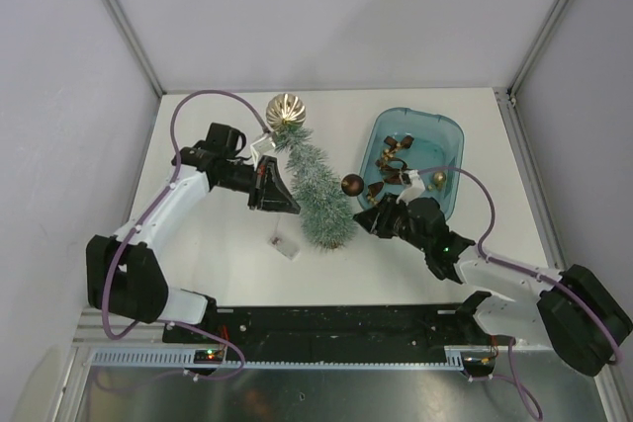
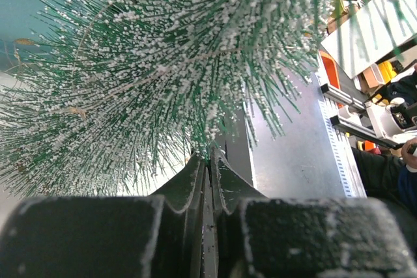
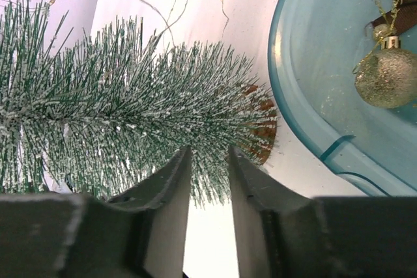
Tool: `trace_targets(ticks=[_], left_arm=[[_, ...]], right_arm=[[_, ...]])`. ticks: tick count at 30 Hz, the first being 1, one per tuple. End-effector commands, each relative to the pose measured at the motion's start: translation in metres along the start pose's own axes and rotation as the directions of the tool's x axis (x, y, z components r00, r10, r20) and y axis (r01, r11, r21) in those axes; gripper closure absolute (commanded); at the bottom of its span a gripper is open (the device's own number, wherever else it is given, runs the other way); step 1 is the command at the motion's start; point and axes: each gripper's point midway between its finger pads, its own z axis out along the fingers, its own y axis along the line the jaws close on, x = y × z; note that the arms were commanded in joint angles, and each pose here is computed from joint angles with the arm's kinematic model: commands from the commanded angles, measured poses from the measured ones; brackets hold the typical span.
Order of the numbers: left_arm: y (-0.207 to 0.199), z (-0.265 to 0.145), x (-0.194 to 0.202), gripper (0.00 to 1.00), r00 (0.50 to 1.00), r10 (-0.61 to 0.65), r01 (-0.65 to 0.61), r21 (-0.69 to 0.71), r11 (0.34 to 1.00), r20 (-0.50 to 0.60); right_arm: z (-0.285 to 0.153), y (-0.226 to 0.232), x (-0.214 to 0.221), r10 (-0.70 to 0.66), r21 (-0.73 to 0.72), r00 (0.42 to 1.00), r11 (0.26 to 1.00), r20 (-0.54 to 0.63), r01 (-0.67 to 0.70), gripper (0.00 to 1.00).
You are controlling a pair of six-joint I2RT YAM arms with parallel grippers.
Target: Decorate the small christmas tree
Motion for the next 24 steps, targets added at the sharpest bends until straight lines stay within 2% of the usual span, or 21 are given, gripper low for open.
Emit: trace_targets(ticks=[1,3,7,10,14,16,19,24], left_arm=[[-0.019,0.000,-0.011,0.90,0.999,0.048,-0.048,0.023,0.999,0.014],[-0.021,0.000,-0.014,0.90,0.999,0.052,-0.052,0.022,0.998,0.015],[-0.022,0.001,-0.015,0.90,0.998,0.055,-0.055,0.020,0.998,0.010],[-0.020,0.002,-0.013,0.90,0.999,0.048,-0.049,0.020,0.999,0.006],[-0.019,0.003,-0.012,0.90,0.999,0.046,-0.046,0.023,0.999,0.004],[-0.019,0.003,-0.013,0.90,0.999,0.048,-0.048,0.023,0.999,0.004],[-0.019,0.003,-0.014,0.90,0.999,0.048,-0.048,0.023,0.999,0.002],[-0.020,0.003,-0.016,0.90,0.999,0.050,-0.050,0.017,0.999,-0.001]], right_arm=[[-0.008,0.003,-0.012,-0.020,-0.006,1.000,1.000,0.024,0.020,0.59],[-0.016,0.000,-0.020,-0.021,0.016,0.999,1.000,0.036,0.021,0.49],[-0.039,-0.007,-0.053,-0.032,0.072,0.994,0.997,0.105,0.024,0.36],[-0.056,-0.019,-0.085,-0.043,0.149,0.986,0.989,0.164,0.018,0.30],[-0.066,-0.049,-0.122,-0.069,0.315,0.978,0.949,0.197,0.004,0.29],[-0.062,-0.071,-0.137,-0.099,0.434,0.979,0.901,0.177,0.013,0.29],[-0.051,-0.107,-0.154,-0.152,0.617,0.983,0.785,0.106,0.055,0.32],[-0.031,-0.149,-0.177,-0.229,0.775,0.973,0.618,0.018,0.131,0.42]])
